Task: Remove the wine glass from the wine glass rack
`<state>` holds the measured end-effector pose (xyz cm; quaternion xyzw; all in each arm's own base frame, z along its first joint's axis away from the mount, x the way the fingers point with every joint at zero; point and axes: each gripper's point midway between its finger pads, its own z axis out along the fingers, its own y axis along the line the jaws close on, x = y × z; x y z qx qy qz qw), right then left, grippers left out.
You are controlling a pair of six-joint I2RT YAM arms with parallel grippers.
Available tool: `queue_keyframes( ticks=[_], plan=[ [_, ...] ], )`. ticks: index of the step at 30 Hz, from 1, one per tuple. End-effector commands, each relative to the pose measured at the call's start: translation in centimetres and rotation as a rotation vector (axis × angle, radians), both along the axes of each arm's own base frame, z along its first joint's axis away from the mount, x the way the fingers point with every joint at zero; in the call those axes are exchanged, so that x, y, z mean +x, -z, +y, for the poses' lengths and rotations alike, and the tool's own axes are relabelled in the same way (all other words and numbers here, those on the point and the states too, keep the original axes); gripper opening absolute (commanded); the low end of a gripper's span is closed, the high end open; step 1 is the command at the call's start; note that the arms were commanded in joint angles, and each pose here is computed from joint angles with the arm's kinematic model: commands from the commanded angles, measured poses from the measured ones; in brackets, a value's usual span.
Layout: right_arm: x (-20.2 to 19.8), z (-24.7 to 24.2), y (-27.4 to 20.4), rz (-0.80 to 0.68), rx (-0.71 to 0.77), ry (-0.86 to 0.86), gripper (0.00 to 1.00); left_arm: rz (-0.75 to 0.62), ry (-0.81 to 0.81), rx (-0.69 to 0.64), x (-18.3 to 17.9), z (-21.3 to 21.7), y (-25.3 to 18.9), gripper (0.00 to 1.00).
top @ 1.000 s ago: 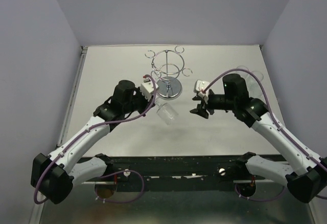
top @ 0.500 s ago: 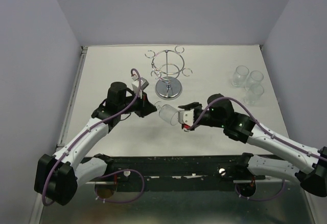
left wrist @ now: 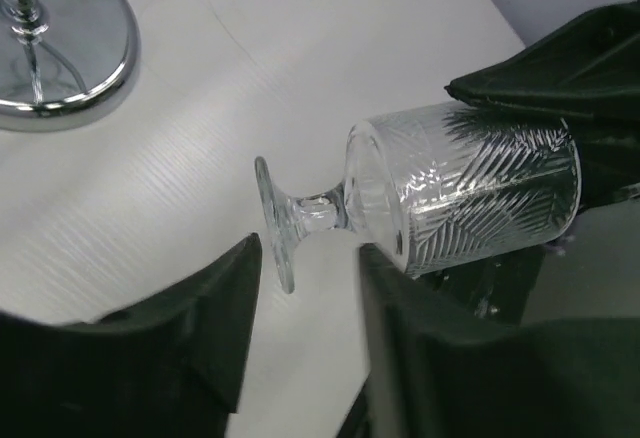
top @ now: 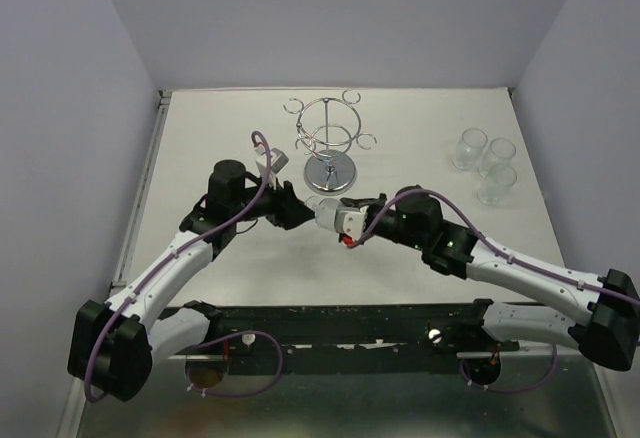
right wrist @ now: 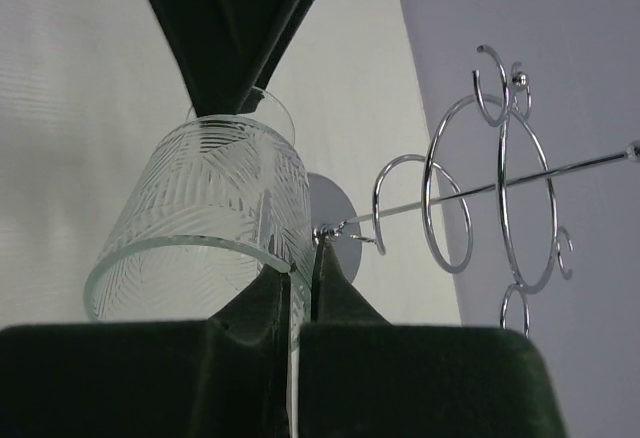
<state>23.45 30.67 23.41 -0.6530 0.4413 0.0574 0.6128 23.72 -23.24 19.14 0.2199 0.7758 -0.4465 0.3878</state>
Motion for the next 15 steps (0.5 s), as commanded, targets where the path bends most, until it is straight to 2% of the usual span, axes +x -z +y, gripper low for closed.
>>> queue_keyframes(
  ticks=[1, 3, 6, 12, 15],
  plan=[
    [0.8, -0.4, -2.0, 0.040, 0.033, 0.081, 0.01, -0.046, 0.008, -0.023, 0.2, -0.3, -1.5, 0.82],
    [0.0, -1.8, -0.3, 0.130, -0.047, 0.081, 0.01, -0.047, -0.025, 0.004, 0.5, 0.2, -1.3, 0.91],
    [-0.5, -4.8, 2.0, 0.270, -0.122, 0.131, 0.01, -0.072, -0.043, 0.038, 0.6, 0.7, -1.0, 0.96],
    [1.2, -12.4, 5.5, 0.536, -0.209, 0.327, 0.01, -0.135, -0.089, 0.113, 1.1, 2.1, -0.4, 0.99],
    [3.1, -15.8, 6.4, 0.646, -0.205, 0.448, 0.01, -0.158, -0.111, 0.152, 1.5, 3.0, -0.1, 0.99]
  ],
)
